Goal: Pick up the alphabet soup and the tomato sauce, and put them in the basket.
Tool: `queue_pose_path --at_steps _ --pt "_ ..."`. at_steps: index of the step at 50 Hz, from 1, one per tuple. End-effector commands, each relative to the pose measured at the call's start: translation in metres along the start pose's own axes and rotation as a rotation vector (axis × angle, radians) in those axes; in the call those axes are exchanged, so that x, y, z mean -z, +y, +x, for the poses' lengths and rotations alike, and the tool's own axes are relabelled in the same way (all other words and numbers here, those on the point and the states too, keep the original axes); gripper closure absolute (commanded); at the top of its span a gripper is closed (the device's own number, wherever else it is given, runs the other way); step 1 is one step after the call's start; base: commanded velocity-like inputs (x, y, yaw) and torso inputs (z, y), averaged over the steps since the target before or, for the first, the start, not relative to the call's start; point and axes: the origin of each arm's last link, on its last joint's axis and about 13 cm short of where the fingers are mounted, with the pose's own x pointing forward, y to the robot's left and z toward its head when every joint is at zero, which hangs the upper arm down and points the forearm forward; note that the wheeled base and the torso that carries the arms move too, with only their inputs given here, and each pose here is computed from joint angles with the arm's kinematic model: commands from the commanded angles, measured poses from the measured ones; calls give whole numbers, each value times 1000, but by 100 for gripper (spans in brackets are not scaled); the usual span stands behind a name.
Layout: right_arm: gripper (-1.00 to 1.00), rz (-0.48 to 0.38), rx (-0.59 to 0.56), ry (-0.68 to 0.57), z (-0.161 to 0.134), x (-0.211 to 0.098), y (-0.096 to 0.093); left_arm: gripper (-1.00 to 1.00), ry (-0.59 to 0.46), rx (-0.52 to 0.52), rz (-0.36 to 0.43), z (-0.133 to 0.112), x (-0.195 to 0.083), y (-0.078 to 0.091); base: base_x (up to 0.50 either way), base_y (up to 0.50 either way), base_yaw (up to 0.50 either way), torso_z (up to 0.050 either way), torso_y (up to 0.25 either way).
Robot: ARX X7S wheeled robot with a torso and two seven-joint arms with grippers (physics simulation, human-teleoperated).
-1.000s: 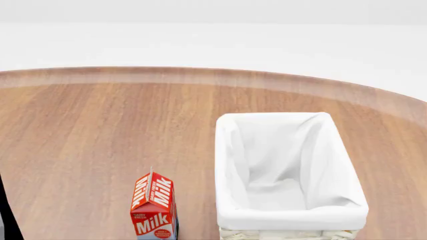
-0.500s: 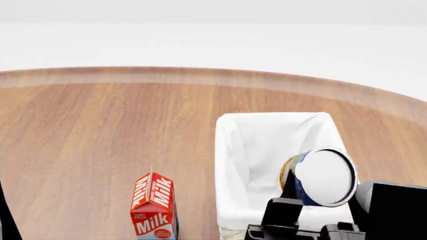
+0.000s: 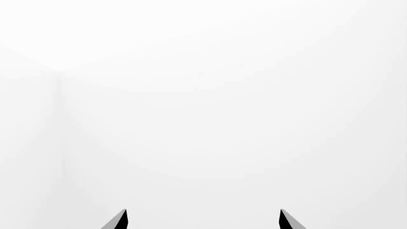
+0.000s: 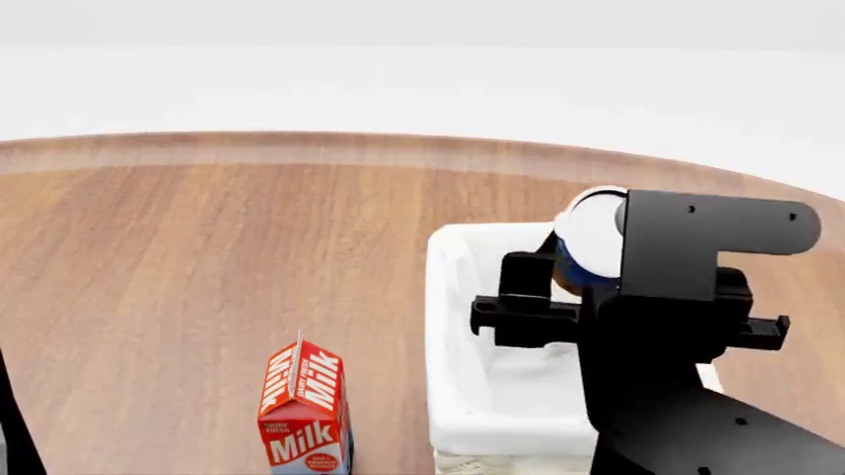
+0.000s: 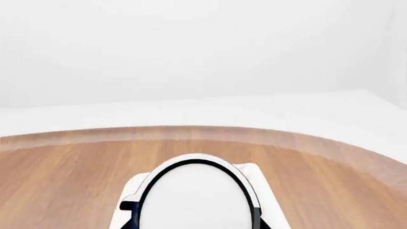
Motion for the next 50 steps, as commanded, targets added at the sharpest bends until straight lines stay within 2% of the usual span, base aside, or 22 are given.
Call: queue_pose_path --at_steps 1,3,6,7,9,15,16,18,19,21,22,28,32,36,50 --pt "100 -41 10 -6 37 -14 6 -100 2 1 -3 1 1 0 0 0 0 0 10" --pt "100 -37 6 -10 42 -14 6 -100 3 3 -1 1 1 -1 0 0 0 0 0" --pt "100 36 13 -16 49 -13 6 -100 6 4 -3 0 2 -1 0 0 0 0 0" --pt "100 85 17 -8 52 -11 6 -100 7 4 -3 1 2 -1 0 0 0 0 0" --pt "100 61 40 -35 57 -8 7 -100 7 5 -5 1 2 -2 0 0 0 0 0" --pt "100 117 8 -57 59 -9 14 -100 10 8 -7 1 5 -2 0 0 0 0 2" --pt "100 152 13 -42 61 -7 15 -100 9 8 -9 1 5 -2 0 0 0 0 0" --pt "100 169 9 -34 62 -5 17 -100 9 7 -10 0 5 -2 0 0 0 0 0" --pt "100 252 1 2 63 -3 18 -100 12 8 -8 0 7 -2 0 0 0 0 0" --pt "100 238 15 29 65 2 19 -100 12 7 -12 -1 6 -2 0 0 0 0 0" --pt "100 276 14 54 66 4 19 -100 11 6 -10 -1 6 -1 0 0 0 0 0" --pt "100 300 29 148 71 19 21 -100 13 1 -11 -2 6 0 0 0 0 3 2" --pt "100 242 108 236 76 30 19 -100 14 3 -11 -2 6 -1 0 0 0 0 0" --pt "100 205 114 260 76 34 18 -100 14 4 -12 -2 7 -1 0 0 0 0 0" --pt "100 122 133 250 77 36 17 -100 18 5 -14 -3 9 -2 0 0 0 0 1"
